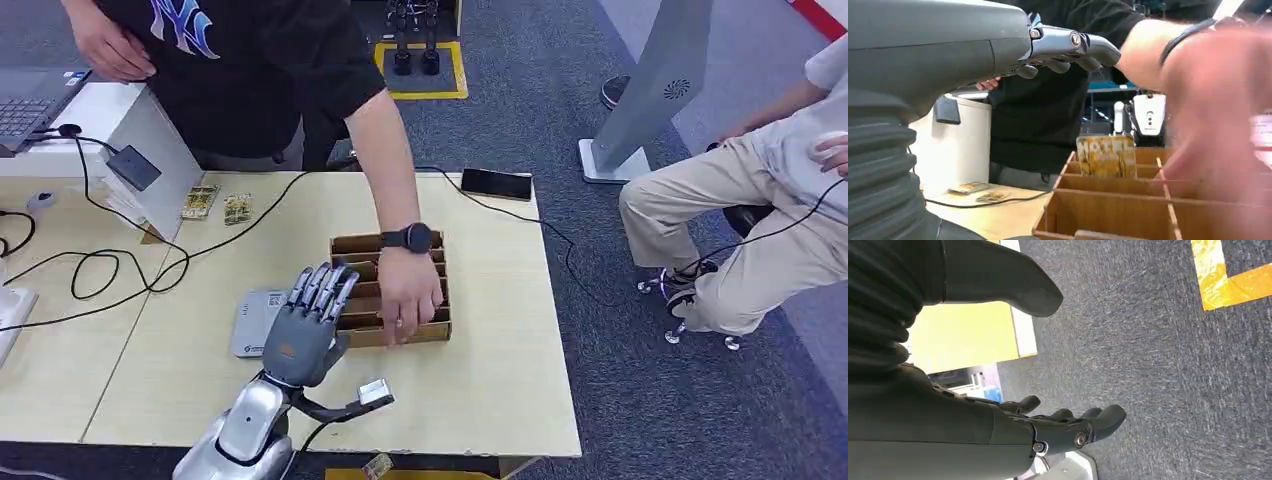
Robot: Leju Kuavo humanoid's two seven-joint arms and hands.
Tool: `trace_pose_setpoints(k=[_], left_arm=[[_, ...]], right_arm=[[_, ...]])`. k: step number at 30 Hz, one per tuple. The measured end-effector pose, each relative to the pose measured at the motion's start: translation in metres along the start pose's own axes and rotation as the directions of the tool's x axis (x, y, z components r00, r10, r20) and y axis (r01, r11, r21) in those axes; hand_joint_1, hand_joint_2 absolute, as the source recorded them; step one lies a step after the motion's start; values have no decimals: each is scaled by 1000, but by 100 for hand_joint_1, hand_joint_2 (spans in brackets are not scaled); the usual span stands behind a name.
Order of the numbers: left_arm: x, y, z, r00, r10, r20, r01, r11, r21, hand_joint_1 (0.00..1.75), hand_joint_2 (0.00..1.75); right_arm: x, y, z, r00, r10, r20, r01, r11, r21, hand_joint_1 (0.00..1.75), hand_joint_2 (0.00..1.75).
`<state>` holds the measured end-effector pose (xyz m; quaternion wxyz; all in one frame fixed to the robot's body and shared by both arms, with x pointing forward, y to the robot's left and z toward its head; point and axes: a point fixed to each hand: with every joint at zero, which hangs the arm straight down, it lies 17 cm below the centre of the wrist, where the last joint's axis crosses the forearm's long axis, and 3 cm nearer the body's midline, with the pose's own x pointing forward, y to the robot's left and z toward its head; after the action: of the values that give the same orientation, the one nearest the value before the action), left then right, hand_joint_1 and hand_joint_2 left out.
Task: Pass the card to the sensor for recognition and then transmit it.
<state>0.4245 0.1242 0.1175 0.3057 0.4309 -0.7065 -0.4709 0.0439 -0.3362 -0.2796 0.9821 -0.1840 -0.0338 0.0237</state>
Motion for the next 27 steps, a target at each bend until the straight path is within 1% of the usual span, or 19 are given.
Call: trace_pose_setpoints(k=[8,20,27], left_arm=[[-1,-11,2,1000,-11,21,12,999,-45,0,175],[1,-13,3,999,-18,39,20,998,-53,0,175],[1,-17,5,999,-9,35,12,997,-72,0,175]], right_arm=[[1,1,0,1000,2,1,-2,1000,6,0,175],[0,3,1,1000,2,-1,-2,1000,9,0,175],[0,3,1,1000,2,-5,-2,1000,9,0,175]])
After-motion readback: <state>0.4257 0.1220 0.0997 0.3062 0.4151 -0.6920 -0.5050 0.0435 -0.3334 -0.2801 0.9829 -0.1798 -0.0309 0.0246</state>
